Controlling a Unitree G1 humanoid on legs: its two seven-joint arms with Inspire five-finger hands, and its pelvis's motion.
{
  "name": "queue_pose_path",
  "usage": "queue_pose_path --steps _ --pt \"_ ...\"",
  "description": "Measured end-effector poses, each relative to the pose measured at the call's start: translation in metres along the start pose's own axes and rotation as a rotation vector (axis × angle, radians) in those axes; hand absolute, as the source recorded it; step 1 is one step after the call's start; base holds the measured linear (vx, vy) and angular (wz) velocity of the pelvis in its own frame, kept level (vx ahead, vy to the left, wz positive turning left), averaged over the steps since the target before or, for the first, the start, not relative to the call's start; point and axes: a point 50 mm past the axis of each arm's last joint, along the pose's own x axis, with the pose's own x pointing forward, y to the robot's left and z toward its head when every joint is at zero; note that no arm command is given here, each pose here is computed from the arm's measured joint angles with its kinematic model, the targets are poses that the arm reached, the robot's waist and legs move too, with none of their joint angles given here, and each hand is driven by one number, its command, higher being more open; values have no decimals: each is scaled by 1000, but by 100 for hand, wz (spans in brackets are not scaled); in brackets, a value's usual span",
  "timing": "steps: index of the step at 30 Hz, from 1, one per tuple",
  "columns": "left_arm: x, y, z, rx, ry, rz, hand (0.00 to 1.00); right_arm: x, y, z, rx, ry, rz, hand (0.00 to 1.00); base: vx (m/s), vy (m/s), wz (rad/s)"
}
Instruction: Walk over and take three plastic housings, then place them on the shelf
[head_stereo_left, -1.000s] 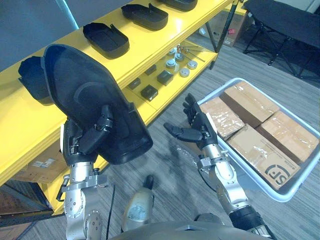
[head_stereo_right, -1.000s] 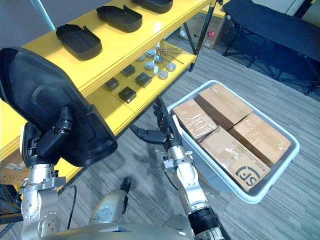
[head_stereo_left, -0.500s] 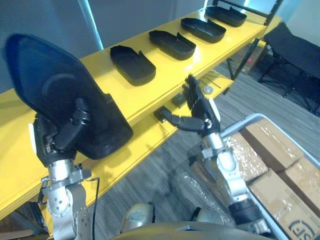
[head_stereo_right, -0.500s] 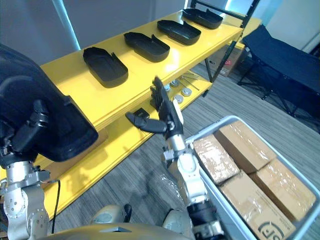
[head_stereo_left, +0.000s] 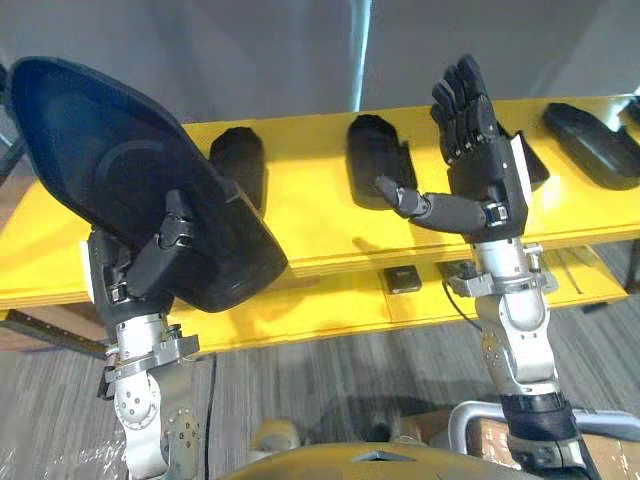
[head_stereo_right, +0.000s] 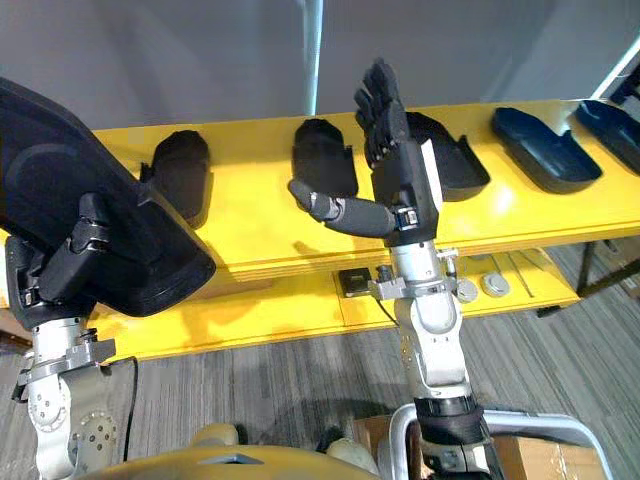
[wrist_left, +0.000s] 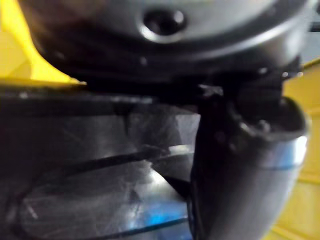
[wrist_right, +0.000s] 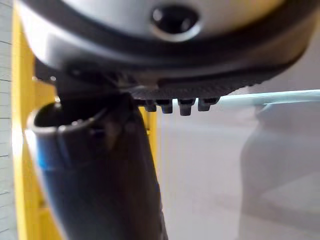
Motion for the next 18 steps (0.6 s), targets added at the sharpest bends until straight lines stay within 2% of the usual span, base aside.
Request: queue_pose_path --steps 9,13,16,18 --pt "1 -13 -8 6 51 -76 0 -43 3 -20 120 134 -181 100 15 91 1" --pt "-6 -9 -12 14 103 -54 0 -49 11 -27 216 159 -130 100 -18 11 -4" --pt "-17 -1 -15 22 154 -2 0 -53 16 -43 201 241 -54 100 -70 109 -34" --pt "-20 1 -19 29 172 5 0 -46 17 -40 190 221 -19 100 -40 204 10"
